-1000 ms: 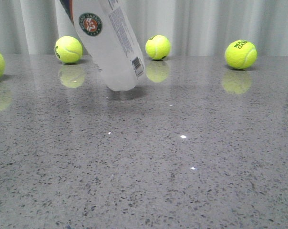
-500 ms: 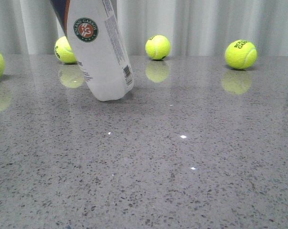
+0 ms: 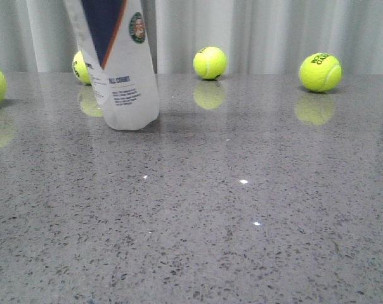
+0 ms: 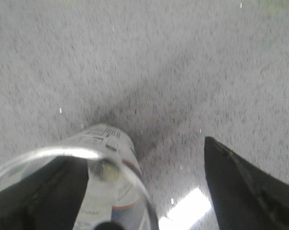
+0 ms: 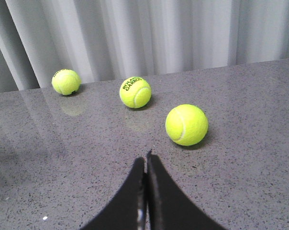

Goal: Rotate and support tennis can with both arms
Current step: 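Set the upright can down and release with the left gripper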

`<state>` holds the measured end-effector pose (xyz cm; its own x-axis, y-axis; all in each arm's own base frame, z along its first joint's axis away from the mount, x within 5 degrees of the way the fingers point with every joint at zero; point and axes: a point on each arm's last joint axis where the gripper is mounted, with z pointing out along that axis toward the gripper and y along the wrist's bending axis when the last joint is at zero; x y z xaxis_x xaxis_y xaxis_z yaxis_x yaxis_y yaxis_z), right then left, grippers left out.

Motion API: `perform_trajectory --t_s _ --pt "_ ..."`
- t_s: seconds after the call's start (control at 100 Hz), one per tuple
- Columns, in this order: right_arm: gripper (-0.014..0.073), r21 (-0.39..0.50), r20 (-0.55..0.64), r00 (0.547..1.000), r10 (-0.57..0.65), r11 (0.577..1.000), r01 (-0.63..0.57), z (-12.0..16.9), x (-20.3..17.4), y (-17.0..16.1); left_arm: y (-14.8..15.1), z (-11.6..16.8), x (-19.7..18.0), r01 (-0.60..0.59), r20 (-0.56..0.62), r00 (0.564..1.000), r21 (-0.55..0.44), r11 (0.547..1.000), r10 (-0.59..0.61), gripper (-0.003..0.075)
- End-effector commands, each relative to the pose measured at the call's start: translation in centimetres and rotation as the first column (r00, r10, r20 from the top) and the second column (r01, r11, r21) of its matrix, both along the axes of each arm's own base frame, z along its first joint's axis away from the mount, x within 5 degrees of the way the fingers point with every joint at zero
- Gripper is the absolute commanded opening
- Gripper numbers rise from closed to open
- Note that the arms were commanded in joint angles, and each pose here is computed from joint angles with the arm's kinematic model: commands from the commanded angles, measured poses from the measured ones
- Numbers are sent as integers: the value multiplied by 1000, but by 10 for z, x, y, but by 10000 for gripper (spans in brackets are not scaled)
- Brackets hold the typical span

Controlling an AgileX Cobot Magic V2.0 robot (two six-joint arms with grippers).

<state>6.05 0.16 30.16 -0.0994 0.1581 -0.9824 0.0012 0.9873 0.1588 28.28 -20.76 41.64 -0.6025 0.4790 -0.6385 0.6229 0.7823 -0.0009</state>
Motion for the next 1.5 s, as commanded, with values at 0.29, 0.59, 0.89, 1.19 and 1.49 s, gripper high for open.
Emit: perform_trajectory --t_s 0.29,0.59,0.89,1.19,1.49 --pt "-64 -18 100 995 -13 1000 15 16 0 -1 2 42 3 0 290 956 -144 990 42 494" --pt "-64 -18 100 995 -13 1000 15 16 0 -1 10 42 9 -28 294 953 -144 989 70 494" --pt "-64 -18 100 995 -13 1000 15 16 0 -1 13 56 1 -11 351 933 -188 982 77 270" --pt "-64 -18 100 995 -13 1000 15 16 0 -1 24 44 -19 1 340 937 -225 974 78 -20" --pt "-64 -18 100 995 -13 1000 15 16 0 -1 47 23 -52 13 383 919 -259 966 90 -21"
